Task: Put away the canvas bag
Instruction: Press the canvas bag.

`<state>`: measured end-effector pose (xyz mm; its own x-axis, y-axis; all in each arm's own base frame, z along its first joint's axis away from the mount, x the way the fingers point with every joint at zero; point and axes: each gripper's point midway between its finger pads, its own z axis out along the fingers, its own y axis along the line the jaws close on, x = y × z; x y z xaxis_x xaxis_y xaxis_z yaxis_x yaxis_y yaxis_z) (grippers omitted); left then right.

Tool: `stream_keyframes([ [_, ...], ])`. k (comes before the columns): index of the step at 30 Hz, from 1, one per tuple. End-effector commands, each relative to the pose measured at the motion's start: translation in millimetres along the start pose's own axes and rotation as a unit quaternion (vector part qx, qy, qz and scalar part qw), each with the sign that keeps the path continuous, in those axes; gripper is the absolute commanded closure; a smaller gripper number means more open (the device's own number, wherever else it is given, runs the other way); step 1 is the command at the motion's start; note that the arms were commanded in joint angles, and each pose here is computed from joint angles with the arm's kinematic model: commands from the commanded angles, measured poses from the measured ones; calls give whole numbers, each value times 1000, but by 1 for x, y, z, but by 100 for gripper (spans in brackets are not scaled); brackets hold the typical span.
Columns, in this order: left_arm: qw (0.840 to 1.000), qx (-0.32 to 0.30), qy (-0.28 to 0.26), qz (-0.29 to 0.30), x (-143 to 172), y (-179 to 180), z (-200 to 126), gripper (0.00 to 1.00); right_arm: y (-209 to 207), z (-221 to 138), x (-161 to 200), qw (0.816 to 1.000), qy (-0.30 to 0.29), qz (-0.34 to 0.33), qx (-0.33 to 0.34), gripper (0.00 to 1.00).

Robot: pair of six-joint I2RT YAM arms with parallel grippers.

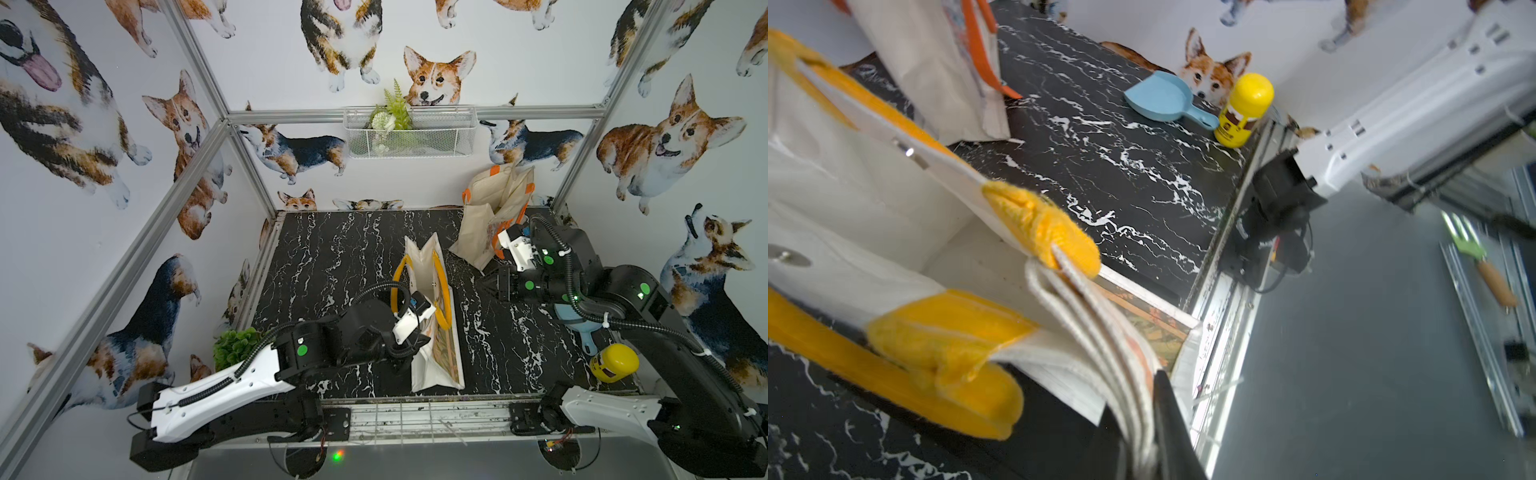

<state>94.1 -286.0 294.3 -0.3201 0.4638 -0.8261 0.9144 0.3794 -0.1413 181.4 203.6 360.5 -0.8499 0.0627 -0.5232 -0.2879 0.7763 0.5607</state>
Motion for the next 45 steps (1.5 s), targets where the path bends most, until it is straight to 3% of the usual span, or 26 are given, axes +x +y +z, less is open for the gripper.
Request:
stream_keyframes([
  [1,988,28,-10,153,-12,-12,-14,100,-16,-12,1,998,8,-38,39,71],
  [5,966,49,35,251,-10,-15,-23,100,-17,-17,-7,998,-4,-40,37,70],
  [9,948,78,85,296,0,-9,-21,100,-15,-5,-10,999,9,-35,33,69],
  [14,935,112,62,331,-6,2,-21,100,-15,-3,-14,999,13,-41,30,68],
  [20,933,146,40,327,-7,19,-17,100,-18,2,-18,998,26,-43,29,68],
  [25,926,159,55,338,5,31,-14,100,-24,5,-18,997,34,-52,39,65],
  [31,930,166,64,321,21,62,-9,100,-30,13,-11,997,58,-47,32,56],
  [41,926,188,95,313,29,93,8,100,-34,27,-4,995,91,-40,20,54],
  [45,934,185,104,289,25,99,14,100,-30,29,-1,993,111,-46,10,52],
])
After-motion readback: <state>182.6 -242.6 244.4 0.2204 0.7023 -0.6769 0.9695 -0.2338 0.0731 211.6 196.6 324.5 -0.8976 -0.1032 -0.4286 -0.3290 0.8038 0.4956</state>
